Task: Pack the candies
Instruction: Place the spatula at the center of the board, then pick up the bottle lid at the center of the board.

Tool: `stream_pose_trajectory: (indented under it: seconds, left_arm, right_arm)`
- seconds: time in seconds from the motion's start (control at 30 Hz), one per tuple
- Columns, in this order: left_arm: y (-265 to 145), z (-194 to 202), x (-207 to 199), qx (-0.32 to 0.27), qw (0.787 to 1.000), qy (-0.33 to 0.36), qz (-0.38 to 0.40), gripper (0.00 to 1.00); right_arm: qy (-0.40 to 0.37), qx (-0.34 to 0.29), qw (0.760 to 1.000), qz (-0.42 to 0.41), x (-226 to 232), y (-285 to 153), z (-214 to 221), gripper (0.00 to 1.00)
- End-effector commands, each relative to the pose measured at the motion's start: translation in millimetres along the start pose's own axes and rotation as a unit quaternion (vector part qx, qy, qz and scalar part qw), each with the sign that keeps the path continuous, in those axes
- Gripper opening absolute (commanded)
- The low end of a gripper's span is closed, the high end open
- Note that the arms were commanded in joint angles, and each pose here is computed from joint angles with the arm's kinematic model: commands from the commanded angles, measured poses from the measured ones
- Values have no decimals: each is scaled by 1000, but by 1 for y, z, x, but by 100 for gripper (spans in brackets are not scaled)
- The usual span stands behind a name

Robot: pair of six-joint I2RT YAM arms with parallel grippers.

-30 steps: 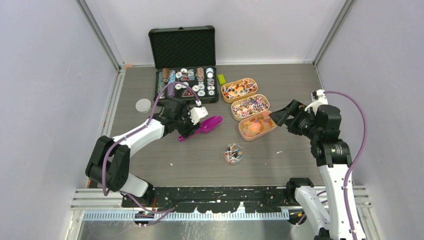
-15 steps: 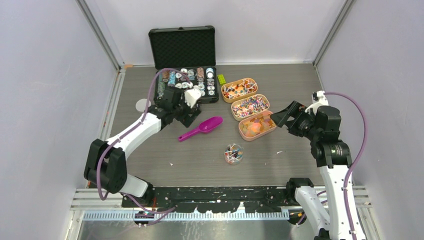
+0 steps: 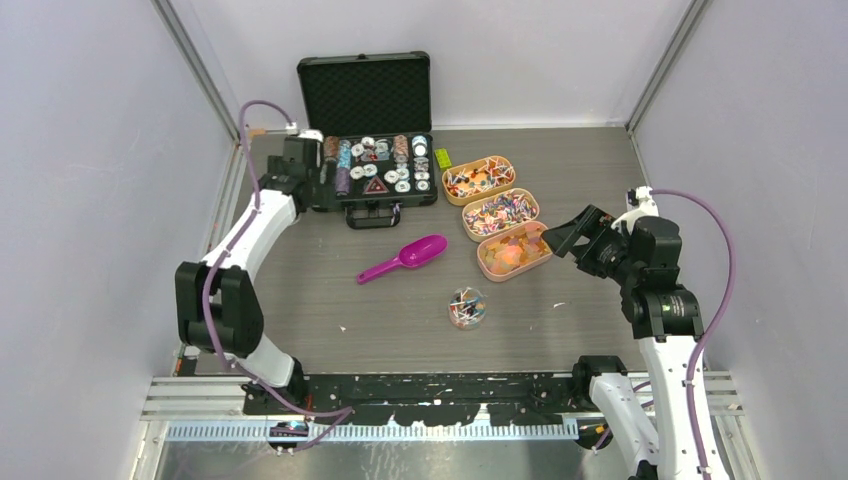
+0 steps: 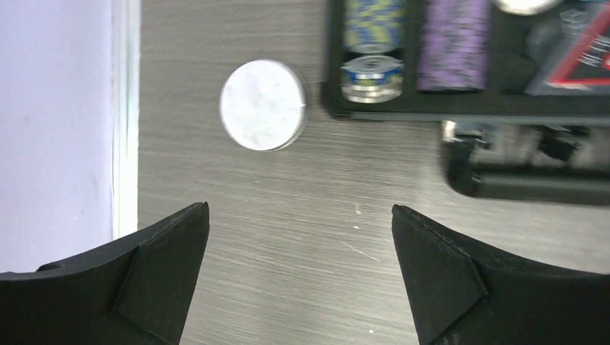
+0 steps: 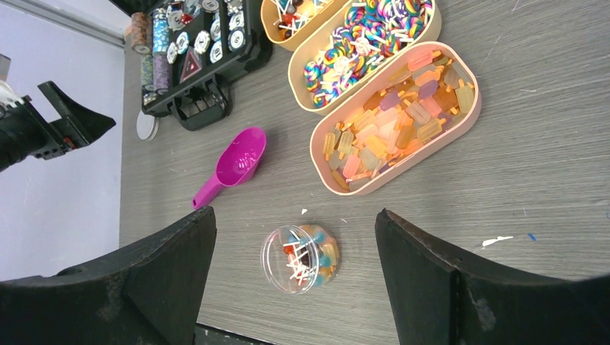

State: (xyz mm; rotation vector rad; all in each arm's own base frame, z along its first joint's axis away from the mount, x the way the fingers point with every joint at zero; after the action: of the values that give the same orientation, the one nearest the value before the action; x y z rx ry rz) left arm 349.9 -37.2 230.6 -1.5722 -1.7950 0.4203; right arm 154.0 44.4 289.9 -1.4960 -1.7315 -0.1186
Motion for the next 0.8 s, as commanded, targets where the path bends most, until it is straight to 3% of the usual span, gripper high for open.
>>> stream_pose_trajectory:
  seconds: [0.0,0.27,0.77]
  left_arm:
    - [15,-1,35,22,990,-126,-62,100]
    - [61,12,72,60,972,-220,-51,99]
    - [118,34,65,82,972,-221,-17,97]
  right_arm:
    - [-3,-17,1000,-10,4,-1,-6,85]
    - [-4,-19,1000,-8,7,0,-10,85]
    - [-5,-33,999,4,6,-4,-13,85]
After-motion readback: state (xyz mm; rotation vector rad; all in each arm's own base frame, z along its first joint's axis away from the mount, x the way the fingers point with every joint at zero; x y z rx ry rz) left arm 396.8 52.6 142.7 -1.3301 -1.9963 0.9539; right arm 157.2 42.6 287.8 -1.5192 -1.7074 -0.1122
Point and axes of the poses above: each gripper's point midway between its finger pads, its own y axis out along the fingers, its own x axis along the line the jaws close on, z = x × y, the point moved 9 cm from there along -y, back along the fingers, and after that the axes turned 2 degrees about y, right-handed, at the moved point
